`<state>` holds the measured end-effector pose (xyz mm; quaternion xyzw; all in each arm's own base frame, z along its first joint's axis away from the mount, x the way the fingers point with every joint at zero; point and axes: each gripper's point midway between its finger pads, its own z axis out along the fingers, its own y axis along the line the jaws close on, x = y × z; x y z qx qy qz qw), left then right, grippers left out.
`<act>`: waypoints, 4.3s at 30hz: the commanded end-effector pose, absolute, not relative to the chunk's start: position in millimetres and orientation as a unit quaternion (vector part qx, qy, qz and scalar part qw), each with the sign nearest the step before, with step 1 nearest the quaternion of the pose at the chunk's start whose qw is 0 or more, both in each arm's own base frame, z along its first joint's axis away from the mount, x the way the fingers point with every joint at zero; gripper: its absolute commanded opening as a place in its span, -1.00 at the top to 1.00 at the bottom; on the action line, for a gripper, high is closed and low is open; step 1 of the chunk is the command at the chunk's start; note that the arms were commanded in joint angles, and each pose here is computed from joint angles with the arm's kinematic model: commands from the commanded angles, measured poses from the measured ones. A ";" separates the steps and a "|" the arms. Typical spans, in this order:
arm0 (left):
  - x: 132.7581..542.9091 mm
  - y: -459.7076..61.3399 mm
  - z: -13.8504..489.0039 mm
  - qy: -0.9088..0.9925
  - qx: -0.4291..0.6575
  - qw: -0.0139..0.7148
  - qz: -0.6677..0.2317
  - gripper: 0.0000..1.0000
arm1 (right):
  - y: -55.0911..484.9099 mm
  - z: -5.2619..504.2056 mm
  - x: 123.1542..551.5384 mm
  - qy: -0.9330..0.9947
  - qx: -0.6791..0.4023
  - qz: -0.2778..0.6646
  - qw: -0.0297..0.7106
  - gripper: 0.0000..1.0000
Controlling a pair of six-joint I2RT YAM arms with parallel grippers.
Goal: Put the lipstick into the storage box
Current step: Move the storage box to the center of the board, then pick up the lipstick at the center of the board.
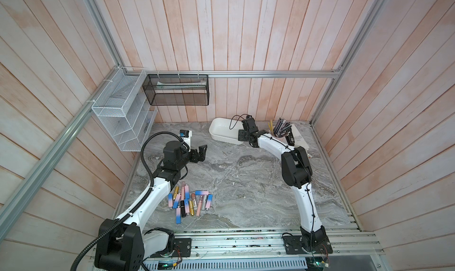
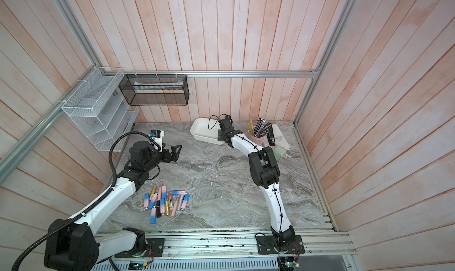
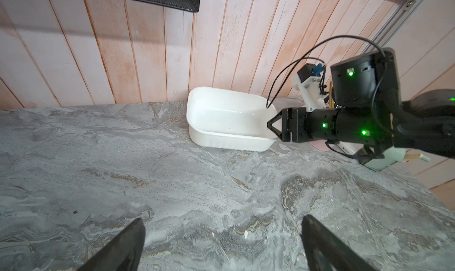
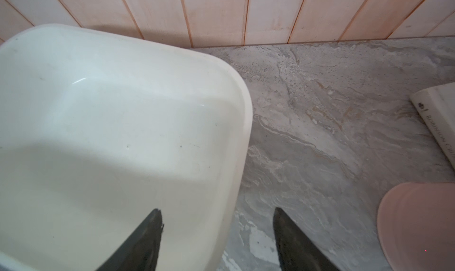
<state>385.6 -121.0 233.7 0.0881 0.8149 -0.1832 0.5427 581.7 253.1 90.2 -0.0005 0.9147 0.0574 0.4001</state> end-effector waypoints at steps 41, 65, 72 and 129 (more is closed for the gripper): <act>348.6 -127.6 178.5 0.850 0.056 0.475 -0.221 -1.00 | 245.1 49.2 339.8 0.973 -0.007 0.108 0.206 0.57; 198.8 -201.5 95.5 0.954 0.031 0.225 -0.196 -0.20 | 185.6 142.4 365.7 0.955 0.000 0.045 0.292 -0.30; 172.9 -202.1 66.9 0.970 0.031 0.178 -0.160 -0.06 | 179.6 156.4 364.1 0.952 -0.001 0.062 0.301 -0.30; 170.3 -208.2 97.2 0.973 0.072 0.166 -0.142 0.95 | 244.4 164.6 310.9 0.926 -0.137 0.280 0.212 -0.31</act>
